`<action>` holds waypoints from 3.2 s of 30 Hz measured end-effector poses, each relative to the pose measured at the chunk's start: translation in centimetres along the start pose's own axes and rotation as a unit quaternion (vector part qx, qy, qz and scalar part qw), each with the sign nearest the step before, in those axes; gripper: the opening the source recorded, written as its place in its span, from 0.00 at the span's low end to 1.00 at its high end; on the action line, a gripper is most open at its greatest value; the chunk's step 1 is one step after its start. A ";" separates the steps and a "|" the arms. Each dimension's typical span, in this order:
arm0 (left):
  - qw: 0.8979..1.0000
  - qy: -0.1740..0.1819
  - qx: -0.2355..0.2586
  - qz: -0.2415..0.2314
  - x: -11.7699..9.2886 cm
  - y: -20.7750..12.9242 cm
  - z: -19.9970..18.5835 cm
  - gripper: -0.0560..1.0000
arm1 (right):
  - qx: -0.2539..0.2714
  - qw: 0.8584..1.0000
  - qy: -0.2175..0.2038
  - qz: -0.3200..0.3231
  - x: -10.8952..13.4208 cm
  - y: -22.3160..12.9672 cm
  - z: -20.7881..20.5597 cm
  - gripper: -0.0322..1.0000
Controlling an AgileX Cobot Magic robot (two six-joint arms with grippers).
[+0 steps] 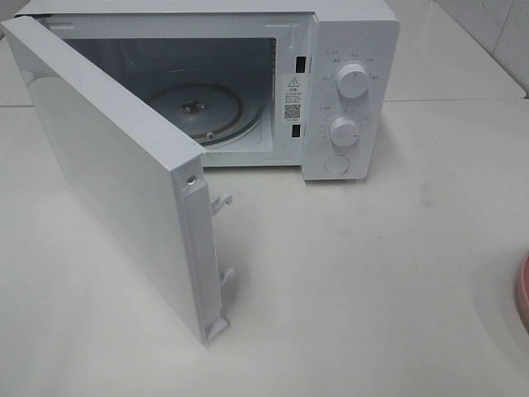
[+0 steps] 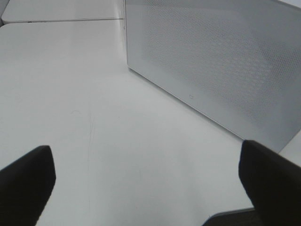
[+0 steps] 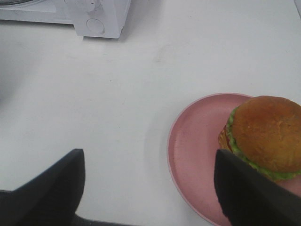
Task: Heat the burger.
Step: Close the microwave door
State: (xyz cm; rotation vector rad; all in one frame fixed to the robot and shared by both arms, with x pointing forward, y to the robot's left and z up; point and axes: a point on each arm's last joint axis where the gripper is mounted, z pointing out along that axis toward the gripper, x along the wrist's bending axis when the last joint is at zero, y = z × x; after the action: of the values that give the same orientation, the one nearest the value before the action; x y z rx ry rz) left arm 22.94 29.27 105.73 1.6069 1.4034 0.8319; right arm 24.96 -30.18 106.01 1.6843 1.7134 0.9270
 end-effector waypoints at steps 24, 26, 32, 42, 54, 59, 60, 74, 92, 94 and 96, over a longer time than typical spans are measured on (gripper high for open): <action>1.000 0.000 0.000 0.000 0.0 0.0 0.0 0.98 | -0.068 0.997 -0.013 0.028 0.2 -2.0 -0.7 0.75; 1.000 0.000 0.000 0.000 0.0 0.0 0.0 0.98 | -0.068 0.997 -0.013 0.028 0.2 -2.0 -0.7 0.75; 1.000 0.000 0.000 0.000 0.0 0.0 0.0 0.98 | -0.068 0.997 -0.013 0.028 0.2 -2.0 -0.7 0.75; 1.000 0.000 0.000 0.000 0.0 0.0 0.0 0.98 | -0.068 0.997 -0.013 0.028 0.2 -2.0 -0.7 0.75; 1.000 0.000 0.000 0.000 0.0 0.0 0.0 0.98 | -0.068 0.997 -0.013 0.028 0.2 -2.0 -0.7 0.75; 1.000 -0.011 -0.001 -0.006 -0.2 0.0 0.0 0.98 | -0.068 0.997 -0.013 0.028 0.2 -2.0 -0.7 0.75; 1.000 -0.015 -0.002 -0.009 -0.3 0.1 0.0 0.97 | -0.068 0.997 -0.013 0.028 0.2 -2.0 -0.7 0.75; 1.000 -0.008 0.005 -0.024 0.2 3.9 3.4 0.44 | -0.068 0.997 -0.013 0.028 0.2 -2.0 -0.7 0.75; 0.996 0.040 -0.071 -0.040 2.2 2.5 13.6 0.05 | -0.068 0.997 -0.013 0.028 0.2 -2.0 -0.7 0.75; 0.995 0.045 -0.074 -0.040 2.3 2.3 13.9 0.05 | -0.068 0.997 -0.013 0.028 0.2 -2.0 -0.7 0.75; 0.993 0.065 -0.090 -0.042 2.8 2.1 15.2 0.05 | -0.068 0.997 -0.013 0.028 0.2 -2.0 -0.7 0.75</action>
State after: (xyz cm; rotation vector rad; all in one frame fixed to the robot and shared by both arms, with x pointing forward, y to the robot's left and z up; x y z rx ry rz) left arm 37.79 29.57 100.85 1.3679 1.4337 0.9983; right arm 23.12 -30.03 104.85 1.6546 1.5566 1.0203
